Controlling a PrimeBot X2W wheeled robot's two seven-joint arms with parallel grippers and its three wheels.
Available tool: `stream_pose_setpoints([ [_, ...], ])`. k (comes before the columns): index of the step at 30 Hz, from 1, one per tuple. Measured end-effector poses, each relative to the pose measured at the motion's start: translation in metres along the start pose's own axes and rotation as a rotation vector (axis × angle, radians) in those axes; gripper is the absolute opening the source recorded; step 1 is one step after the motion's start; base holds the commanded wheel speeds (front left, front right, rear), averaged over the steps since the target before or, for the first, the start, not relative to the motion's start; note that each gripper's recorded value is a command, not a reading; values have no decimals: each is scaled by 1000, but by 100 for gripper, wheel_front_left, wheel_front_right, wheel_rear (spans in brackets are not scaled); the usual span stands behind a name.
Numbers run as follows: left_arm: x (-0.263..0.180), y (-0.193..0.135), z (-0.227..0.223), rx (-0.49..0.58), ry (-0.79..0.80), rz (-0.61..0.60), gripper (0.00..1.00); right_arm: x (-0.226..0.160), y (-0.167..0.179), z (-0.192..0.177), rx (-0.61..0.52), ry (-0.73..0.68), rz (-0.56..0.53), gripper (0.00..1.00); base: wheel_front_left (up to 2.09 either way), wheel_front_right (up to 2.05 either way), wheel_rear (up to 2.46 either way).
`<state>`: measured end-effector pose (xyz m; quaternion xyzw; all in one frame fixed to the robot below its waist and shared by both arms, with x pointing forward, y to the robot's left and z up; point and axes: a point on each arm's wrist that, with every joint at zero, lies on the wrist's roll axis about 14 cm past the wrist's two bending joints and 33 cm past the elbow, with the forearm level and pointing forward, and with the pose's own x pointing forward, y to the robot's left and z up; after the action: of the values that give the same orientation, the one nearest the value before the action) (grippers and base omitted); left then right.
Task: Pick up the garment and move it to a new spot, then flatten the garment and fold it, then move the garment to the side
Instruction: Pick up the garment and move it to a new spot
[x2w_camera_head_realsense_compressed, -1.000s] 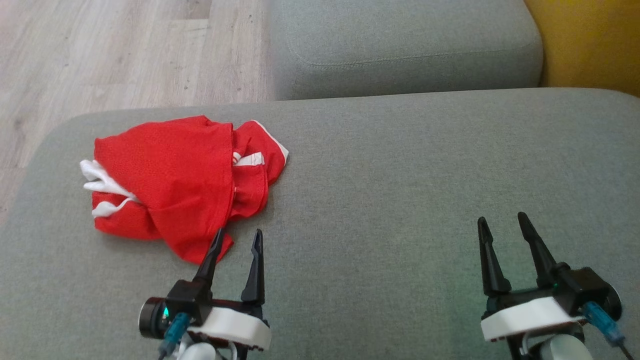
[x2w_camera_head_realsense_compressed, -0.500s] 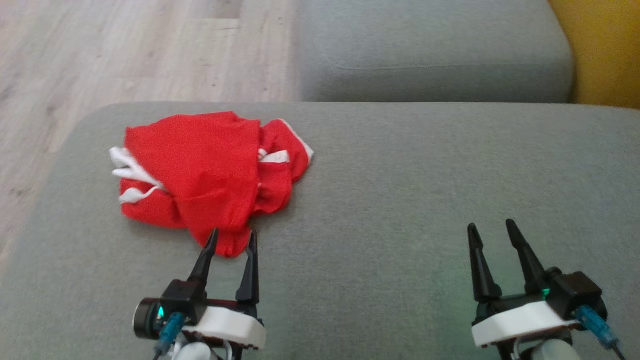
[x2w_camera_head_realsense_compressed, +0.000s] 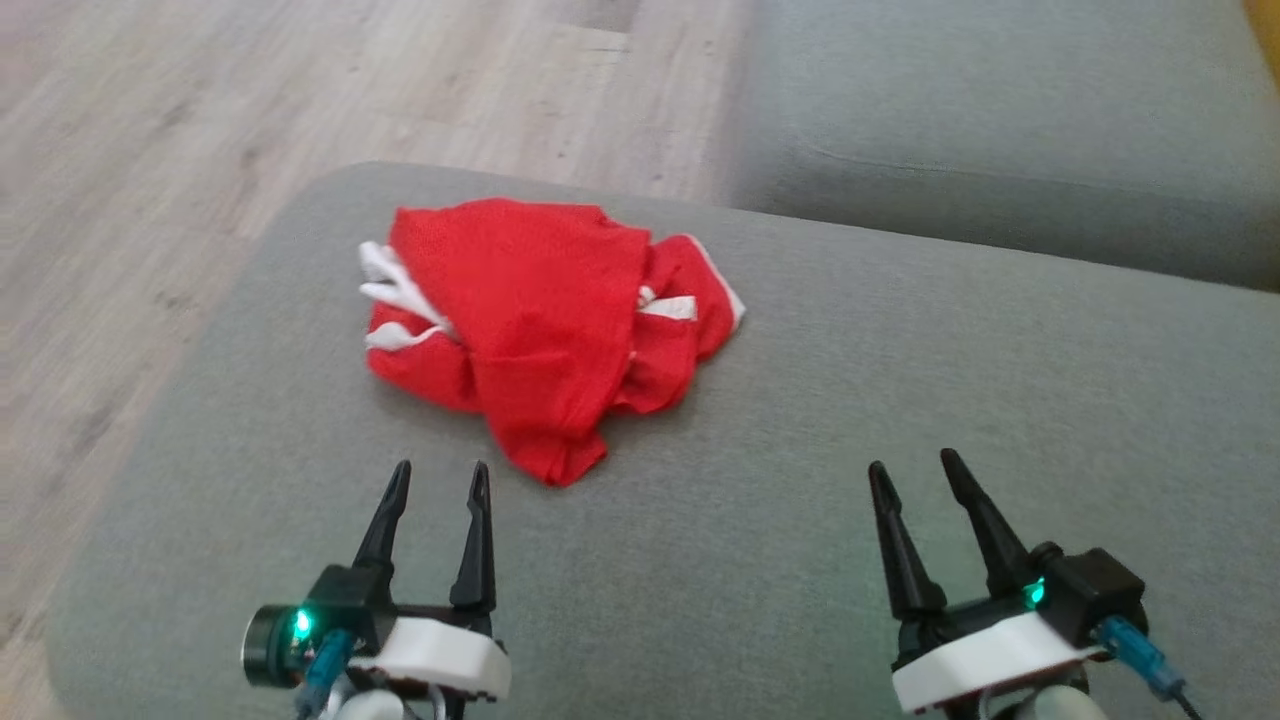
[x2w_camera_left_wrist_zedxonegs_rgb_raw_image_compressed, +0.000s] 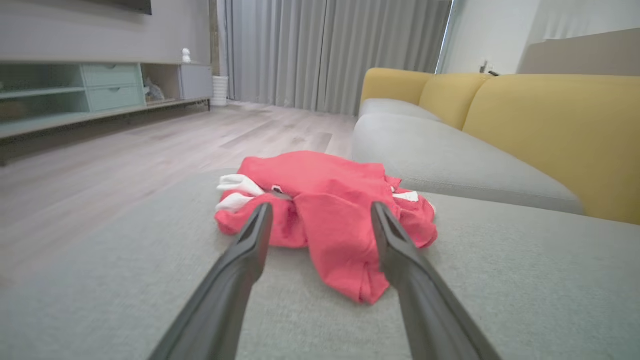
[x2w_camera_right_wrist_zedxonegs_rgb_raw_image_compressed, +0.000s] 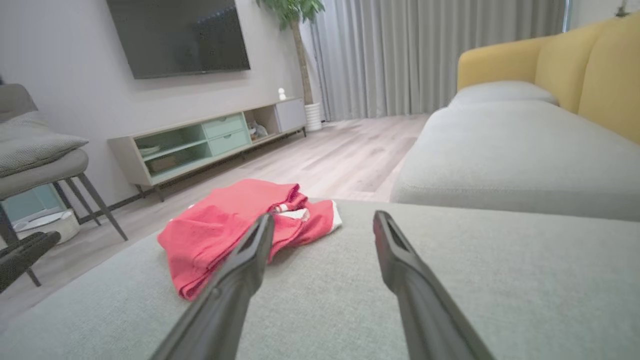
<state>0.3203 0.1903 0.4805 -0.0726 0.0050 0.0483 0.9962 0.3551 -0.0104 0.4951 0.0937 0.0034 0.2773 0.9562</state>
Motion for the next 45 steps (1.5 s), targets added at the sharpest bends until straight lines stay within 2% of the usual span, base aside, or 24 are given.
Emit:
stream_pose_setpoints([
  [9,-21,33,3,-4,-17,111,100,15,38,-7,21,25,126,100,0,0,0],
  [18,-33,52,7,6,-33,175,100,23,55,-12,32,40,186,100,0,0,0],
  [22,-30,53,5,14,-21,167,100,22,54,-16,39,52,180,100,0,0,0],
  [25,-24,46,-1,45,7,114,100,20,48,-19,46,59,162,100,0,0,0],
  [28,-3,43,3,98,44,50,100,20,40,-24,45,70,141,100,0,0,0],
  [32,53,34,33,170,71,-37,100,24,23,-28,50,73,97,100,0,0,0],
  [35,92,20,40,221,157,-110,100,31,11,-27,46,65,73,100,0,0,0],
  [41,133,3,0,224,452,-178,100,36,-15,-34,51,72,10,100,0,0,0],
  [45,151,-1,-21,157,568,-178,100,36,-27,-39,69,80,-22,100,0,0,0],
])
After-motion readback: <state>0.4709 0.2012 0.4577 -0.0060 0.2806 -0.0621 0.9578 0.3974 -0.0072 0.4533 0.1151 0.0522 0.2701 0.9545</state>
